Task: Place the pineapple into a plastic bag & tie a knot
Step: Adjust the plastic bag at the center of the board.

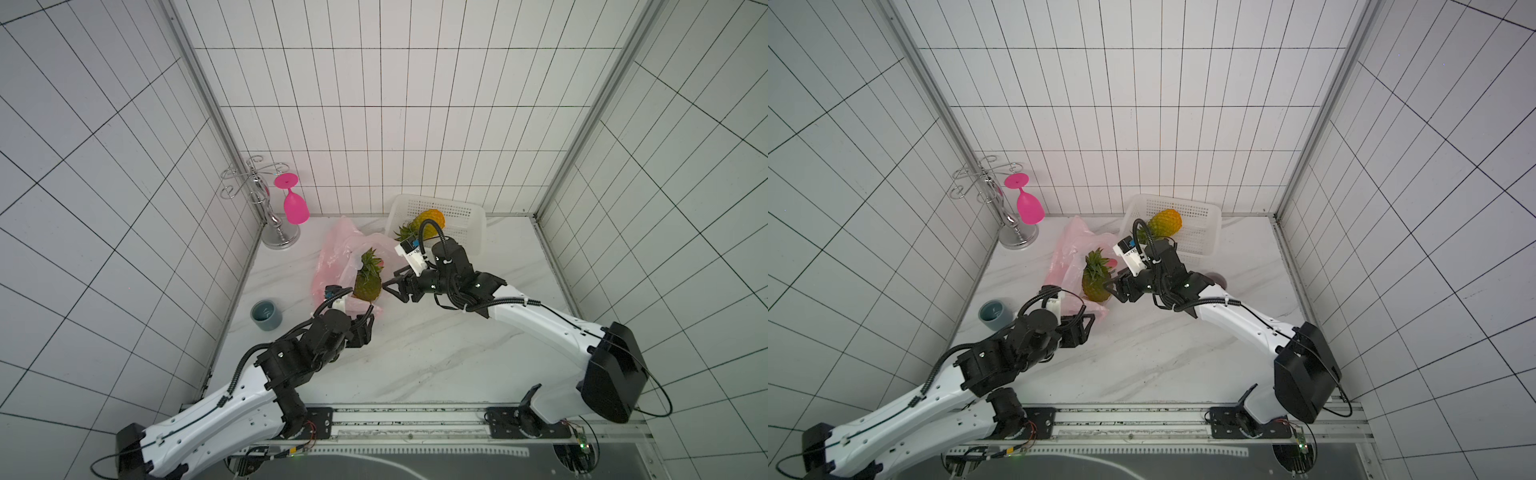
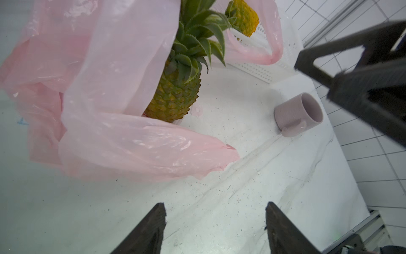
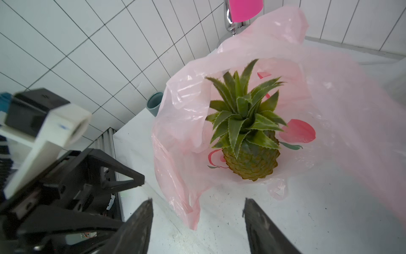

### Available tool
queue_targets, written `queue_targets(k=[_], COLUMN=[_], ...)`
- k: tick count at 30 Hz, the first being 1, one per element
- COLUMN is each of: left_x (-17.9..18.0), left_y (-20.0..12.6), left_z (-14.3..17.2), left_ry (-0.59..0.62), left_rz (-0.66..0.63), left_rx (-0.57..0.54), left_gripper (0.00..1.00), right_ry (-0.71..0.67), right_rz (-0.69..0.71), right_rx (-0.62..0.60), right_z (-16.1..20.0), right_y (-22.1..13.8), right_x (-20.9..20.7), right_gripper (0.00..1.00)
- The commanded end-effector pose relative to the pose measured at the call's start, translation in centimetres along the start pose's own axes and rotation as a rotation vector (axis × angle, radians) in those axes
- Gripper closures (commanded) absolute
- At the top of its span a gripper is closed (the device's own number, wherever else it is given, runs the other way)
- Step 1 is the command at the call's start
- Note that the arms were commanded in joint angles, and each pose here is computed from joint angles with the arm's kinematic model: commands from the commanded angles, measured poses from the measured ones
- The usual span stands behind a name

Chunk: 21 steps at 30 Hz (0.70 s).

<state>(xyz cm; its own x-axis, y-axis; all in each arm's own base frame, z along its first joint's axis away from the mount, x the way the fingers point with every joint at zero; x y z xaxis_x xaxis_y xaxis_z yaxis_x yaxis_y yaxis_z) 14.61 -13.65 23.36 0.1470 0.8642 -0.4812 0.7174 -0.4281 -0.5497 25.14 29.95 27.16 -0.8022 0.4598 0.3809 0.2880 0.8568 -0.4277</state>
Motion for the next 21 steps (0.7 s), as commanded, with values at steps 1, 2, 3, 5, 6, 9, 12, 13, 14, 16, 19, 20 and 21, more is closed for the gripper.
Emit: queue_targets(k=[1, 2, 3, 5, 6, 9, 12, 13, 14, 16, 19, 20, 21], left_x=[0.9, 1.0, 1.1, 1.2, 1.2, 1.2, 1.1, 0.9, 0.7, 0.4, 0.3, 0.4, 0.6], left_y=[-1.6, -2.1, -2.5, -2.9, -3.0, -2.3, -1.7, -1.6, -1.4, -1.1, -0.2, 0.1, 0.4], left_z=[-0.7, -1.0, -1.3, -1.7, -1.8, -1.7, -1.7, -1.8, -1.9, -1.9, -1.6, -1.4, -1.2], left_ry=[-0.155, -0.168, -0.176, -0.190, -0.199, -0.238, -0.292, -0.307, -0.320, -0.328, -0.326, -0.324, -0.327], left_rz=[-0.029, -0.030, -0.032, -0.020, -0.002, 0.042, 0.093, 0.110, 0.126, 0.145, 0.132, 0.124, 0.112], left_rx=[-0.055, -0.061, -0.064, -0.056, -0.046, 0.013, 0.037, 0.036, 0.036, 0.048, 0.085, 0.093, 0.100], left_gripper=[0.18, 0.17, 0.17, 0.17, 0.17, 0.16, 0.16, 0.16, 0.16, 0.16, 0.14, 0.14, 0.13], right_ry=[-0.035, -0.040, -0.047, -0.054, -0.058, -0.066, -0.063, -0.065, -0.066, -0.068, -0.077, -0.082, -0.085], right_rz=[-0.069, -0.075, -0.081, -0.103, -0.114, -0.074, -0.075, -0.078, -0.079, -0.086, -0.094, -0.097, -0.100], right_rx=[0.112, 0.128, 0.146, 0.182, 0.203, 0.239, 0.241, 0.243, 0.243, 0.236, 0.222, 0.214, 0.206], right_z=[3.8, 4.3, 4.9, 5.9, 6.5, 7.7, 8.3, 8.4, 8.5, 8.7, 8.8, 8.7, 8.7], right_y=[2.3, 2.7, 3.1, 4.0, 4.4, 5.6, 6.2, 6.3, 6.3, 6.3, 6.1, 6.0, 6.0], right_x=[0.9, 0.9, 1.1, 1.4, 1.5, 1.4, 1.4, 1.5, 1.6, 1.9, 2.8, 3.1, 3.3], right_gripper=[0.31, 0.30, 0.30, 0.29, 0.29, 0.29, 0.32, 0.36, 0.43, 0.59, 0.81, 0.87, 0.90])
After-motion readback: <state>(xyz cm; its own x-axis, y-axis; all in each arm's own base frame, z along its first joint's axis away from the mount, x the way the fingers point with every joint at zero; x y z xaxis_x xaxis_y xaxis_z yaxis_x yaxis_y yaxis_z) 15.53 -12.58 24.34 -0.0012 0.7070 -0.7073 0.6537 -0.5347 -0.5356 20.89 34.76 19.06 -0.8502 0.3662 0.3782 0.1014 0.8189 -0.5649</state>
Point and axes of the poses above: each gripper's point midway between its finger pads, its own y axis out along the fingers, its own x axis along the line the jaws close on, z = x × y, the point moved 8 cm from there along -y, back along the fingers, and after that the axes turned 2 degrees about y, right-handed, at the moved point
